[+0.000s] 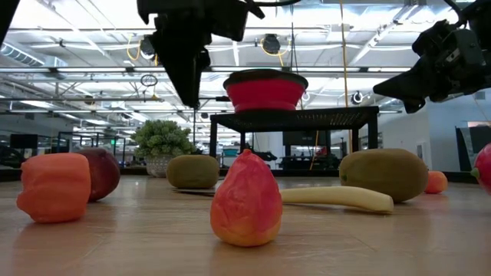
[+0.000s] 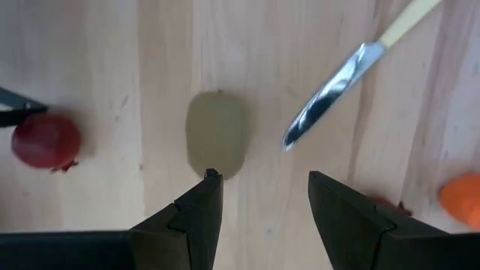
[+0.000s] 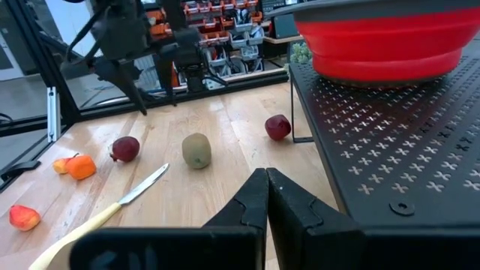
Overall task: Pick & Place Fruit
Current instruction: Put the brown kiwi into the red strainer bowl on the shelf
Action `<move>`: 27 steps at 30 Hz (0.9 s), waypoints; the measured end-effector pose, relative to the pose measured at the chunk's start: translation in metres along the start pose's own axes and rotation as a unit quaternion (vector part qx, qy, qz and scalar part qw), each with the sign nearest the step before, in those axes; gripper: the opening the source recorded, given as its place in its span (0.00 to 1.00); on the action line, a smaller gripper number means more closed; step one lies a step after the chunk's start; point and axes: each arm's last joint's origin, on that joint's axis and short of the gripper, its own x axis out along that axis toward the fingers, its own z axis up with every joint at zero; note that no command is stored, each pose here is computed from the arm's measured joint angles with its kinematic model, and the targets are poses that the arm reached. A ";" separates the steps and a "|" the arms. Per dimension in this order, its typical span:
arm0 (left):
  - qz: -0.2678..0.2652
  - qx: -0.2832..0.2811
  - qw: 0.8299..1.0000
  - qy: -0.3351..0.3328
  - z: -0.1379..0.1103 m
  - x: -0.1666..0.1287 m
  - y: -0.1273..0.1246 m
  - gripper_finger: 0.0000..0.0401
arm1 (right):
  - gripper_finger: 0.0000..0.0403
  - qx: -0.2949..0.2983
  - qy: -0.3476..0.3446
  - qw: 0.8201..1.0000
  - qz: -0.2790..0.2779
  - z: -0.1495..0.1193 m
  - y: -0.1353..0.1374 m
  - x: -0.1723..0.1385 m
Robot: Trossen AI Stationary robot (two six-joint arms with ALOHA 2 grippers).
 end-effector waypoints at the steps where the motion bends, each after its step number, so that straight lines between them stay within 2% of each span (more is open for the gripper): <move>1: -0.001 -0.003 1.000 -0.005 -0.003 0.000 0.002 0.49 | 0.00 0.000 0.000 1.000 0.000 0.000 0.000 0.000; 8: 0.017 -0.025 0.999 -0.030 -0.008 0.007 0.011 0.49 | 0.00 0.000 0.000 1.000 0.000 0.000 0.000 0.000; 19: 0.027 -0.002 0.999 -0.032 -0.007 0.009 0.011 0.50 | 0.00 0.000 0.000 1.000 0.000 0.000 0.000 0.000; 22: 0.026 -0.002 0.999 -0.040 -0.007 0.014 0.011 0.54 | 0.00 0.000 0.000 1.000 0.000 0.000 0.000 0.000; 27: 0.026 -0.002 0.999 -0.039 -0.009 0.022 0.010 0.68 | 0.00 0.000 0.000 1.000 0.000 0.000 0.000 0.000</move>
